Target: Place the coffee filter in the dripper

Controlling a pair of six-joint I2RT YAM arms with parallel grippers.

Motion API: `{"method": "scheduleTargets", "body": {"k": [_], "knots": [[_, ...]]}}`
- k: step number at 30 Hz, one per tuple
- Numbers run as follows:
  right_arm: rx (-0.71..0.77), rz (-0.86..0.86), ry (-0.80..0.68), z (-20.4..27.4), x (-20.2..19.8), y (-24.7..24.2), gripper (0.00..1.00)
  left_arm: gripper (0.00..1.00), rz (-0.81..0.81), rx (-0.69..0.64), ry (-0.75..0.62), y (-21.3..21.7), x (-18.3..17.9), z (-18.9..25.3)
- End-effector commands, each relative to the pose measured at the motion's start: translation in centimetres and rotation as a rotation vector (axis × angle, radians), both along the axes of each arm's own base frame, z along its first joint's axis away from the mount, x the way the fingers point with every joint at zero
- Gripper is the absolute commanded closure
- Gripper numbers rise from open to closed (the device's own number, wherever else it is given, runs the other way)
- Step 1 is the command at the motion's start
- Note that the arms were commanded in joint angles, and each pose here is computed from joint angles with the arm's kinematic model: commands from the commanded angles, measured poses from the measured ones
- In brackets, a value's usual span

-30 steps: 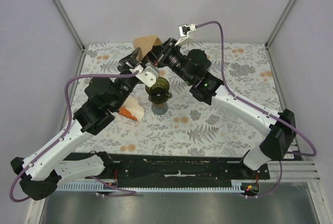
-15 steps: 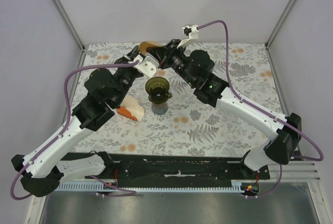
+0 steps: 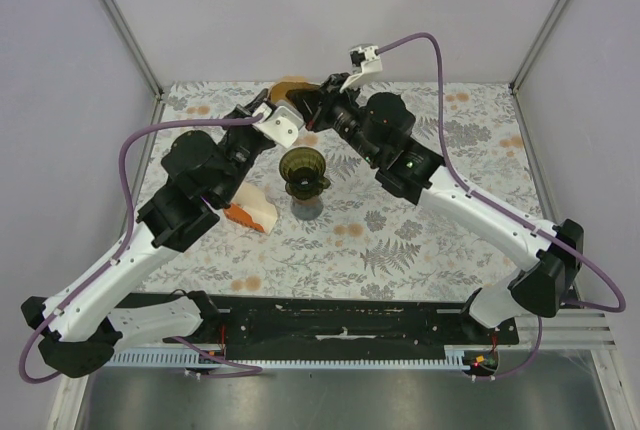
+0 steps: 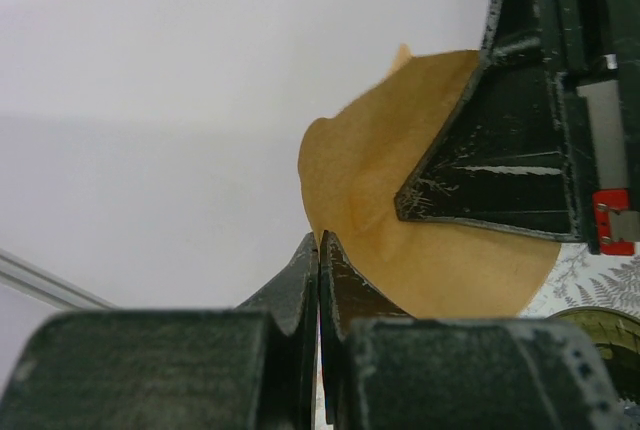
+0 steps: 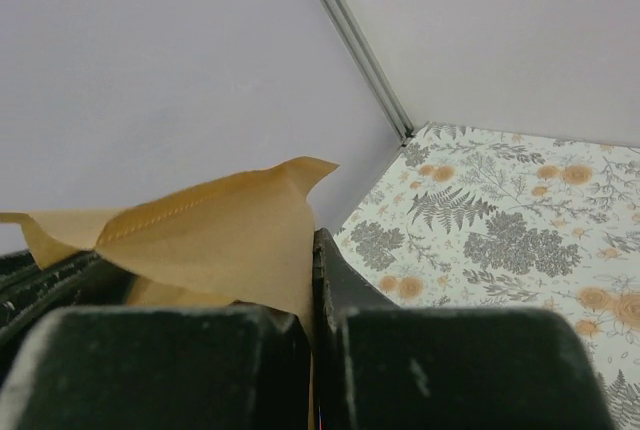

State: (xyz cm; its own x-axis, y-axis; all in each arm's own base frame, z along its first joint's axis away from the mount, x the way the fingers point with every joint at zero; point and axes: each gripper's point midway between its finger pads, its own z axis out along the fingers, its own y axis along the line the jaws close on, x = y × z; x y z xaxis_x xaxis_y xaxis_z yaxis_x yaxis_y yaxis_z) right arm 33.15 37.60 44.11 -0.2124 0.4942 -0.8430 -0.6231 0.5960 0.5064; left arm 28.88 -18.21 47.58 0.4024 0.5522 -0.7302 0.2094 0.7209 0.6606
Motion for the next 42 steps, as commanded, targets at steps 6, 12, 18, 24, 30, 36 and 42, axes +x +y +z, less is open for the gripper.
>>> {"method": "scheduleTargets", "body": {"k": [6,12,18,24,30,36,42], "knots": [[-0.047,0.105,0.004,1.6,-0.8,1.3,1.0,0.98,-0.02,-0.029,-0.008,-0.7,0.2,0.0],[-0.111,0.02,0.05,-1.1,1.1,-0.7,1.0,0.98,0.029,-0.051,-0.114,0.7,-0.2,3.1],[-0.254,0.04,0.102,-3.9,1.2,-0.9,1.0,0.8,-0.08,0.013,0.095,-1.3,-0.6,-1.8],[-0.37,0.133,0.192,-7.0,-0.2,-0.8,1.0,0.34,-0.172,-0.053,0.497,-3.4,-2.7,-6.7],[-0.511,0.18,0.287,-9.6,-0.1,-0.5,1.0,0.3,-0.212,-0.157,0.614,-4.3,-3.6,-6.8],[-0.567,0.223,0.371,-11.8,-0.3,0.2,1.0,0.33,-0.036,-0.237,0.722,-2.7,-1.1,-10.2],[-0.611,0.229,0.4,-12.8,-0.5,-0.2,1.0,0.41,0.071,-0.273,0.727,-2.0,0.5,-11.3]]}}
